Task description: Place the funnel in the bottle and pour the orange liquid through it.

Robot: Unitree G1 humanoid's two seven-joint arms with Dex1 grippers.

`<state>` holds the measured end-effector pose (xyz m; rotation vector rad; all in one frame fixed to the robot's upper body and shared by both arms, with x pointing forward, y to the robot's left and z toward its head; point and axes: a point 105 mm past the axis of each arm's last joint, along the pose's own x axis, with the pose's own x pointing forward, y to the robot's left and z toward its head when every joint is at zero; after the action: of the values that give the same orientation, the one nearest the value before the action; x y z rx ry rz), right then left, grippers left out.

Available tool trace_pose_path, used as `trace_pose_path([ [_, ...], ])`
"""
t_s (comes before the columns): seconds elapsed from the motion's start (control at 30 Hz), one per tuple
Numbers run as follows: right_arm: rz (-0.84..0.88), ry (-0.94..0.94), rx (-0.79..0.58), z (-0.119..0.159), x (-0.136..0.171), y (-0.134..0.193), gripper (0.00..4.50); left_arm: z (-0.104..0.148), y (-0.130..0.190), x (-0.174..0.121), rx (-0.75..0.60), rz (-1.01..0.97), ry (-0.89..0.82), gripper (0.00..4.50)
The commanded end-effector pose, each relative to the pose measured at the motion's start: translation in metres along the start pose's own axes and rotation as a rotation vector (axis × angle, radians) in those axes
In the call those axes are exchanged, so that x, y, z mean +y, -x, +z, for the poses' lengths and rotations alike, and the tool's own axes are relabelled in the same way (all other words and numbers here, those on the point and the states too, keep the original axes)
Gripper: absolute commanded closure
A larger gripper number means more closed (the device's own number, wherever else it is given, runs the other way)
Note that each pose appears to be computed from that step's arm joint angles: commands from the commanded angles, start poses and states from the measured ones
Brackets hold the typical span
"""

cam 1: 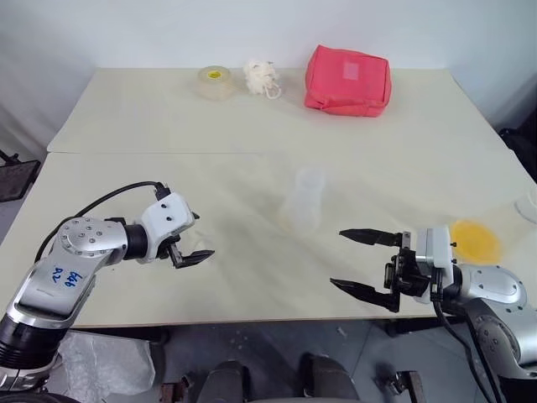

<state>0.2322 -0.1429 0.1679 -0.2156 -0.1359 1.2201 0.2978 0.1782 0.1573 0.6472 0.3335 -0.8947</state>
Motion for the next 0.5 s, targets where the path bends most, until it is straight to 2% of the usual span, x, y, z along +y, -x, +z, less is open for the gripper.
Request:
trace_pose_path([
  [0.03,-0.008,0.051,-0.056,0.013,0.004,-0.002,0.0,-0.002,0.0,0.005,0.018,0.004,-0.036,0.61],
  [0.4,-0.036,0.066,-0.048,0.011,-0.001,-0.003,0.0,0.003,0.003,0.016,0.006,0.021,-0.034,4.31],
  [0.43,-0.038,0.067,-0.048,0.011,-0.001,-0.003,0.0,0.004,0.004,0.017,0.005,0.026,-0.031,4.48],
  [0.5,-0.041,0.069,-0.046,0.011,-0.002,-0.003,0.0,0.005,0.007,0.021,0.002,0.033,-0.029,4.48],
])
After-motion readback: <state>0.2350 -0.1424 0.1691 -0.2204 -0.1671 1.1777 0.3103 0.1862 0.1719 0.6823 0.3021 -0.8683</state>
